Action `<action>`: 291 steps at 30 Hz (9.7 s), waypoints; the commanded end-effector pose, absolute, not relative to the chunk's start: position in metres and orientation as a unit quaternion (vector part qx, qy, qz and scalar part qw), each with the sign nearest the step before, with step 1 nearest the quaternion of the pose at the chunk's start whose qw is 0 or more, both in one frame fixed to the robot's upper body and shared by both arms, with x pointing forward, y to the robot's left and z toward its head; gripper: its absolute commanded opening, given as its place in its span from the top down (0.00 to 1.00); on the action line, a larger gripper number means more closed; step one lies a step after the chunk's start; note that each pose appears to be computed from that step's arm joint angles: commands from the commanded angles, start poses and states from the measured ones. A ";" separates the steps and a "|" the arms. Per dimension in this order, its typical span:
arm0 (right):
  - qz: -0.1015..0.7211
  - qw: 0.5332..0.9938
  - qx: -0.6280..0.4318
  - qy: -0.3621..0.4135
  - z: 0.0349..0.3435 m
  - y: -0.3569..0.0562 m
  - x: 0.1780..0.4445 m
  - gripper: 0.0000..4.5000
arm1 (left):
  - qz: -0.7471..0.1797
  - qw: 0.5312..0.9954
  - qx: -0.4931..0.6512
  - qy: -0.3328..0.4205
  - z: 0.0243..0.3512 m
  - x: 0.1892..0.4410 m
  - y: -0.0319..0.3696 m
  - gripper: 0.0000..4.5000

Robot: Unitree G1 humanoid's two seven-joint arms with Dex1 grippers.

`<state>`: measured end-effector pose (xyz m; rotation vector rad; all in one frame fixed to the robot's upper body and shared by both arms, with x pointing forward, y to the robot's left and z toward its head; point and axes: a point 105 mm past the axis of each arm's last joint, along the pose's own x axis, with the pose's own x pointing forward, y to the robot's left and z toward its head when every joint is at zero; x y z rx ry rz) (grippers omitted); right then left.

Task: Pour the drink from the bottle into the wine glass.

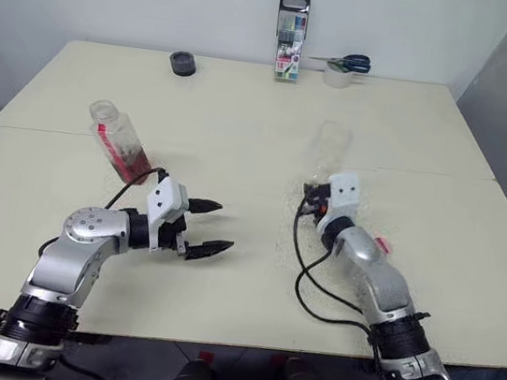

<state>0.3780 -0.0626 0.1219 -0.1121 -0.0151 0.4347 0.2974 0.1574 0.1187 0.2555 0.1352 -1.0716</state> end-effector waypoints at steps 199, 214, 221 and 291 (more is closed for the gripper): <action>0.408 0.901 -0.070 -0.133 0.245 -0.077 0.306 0.00 | -0.194 0.788 0.529 -0.249 0.282 0.417 0.148 0.63; 0.425 0.894 -0.072 -0.125 0.236 -0.073 0.300 0.00 | -0.170 0.700 0.633 -0.285 0.294 0.427 0.148 0.63; 0.408 0.899 -0.068 -0.142 0.237 -0.077 0.300 0.00 | -0.163 0.679 0.652 -0.296 0.299 0.430 0.147 0.63; 0.400 0.901 -0.042 -0.166 0.219 -0.044 0.289 0.00 | -0.119 0.619 0.707 -0.319 0.324 0.436 0.149 0.63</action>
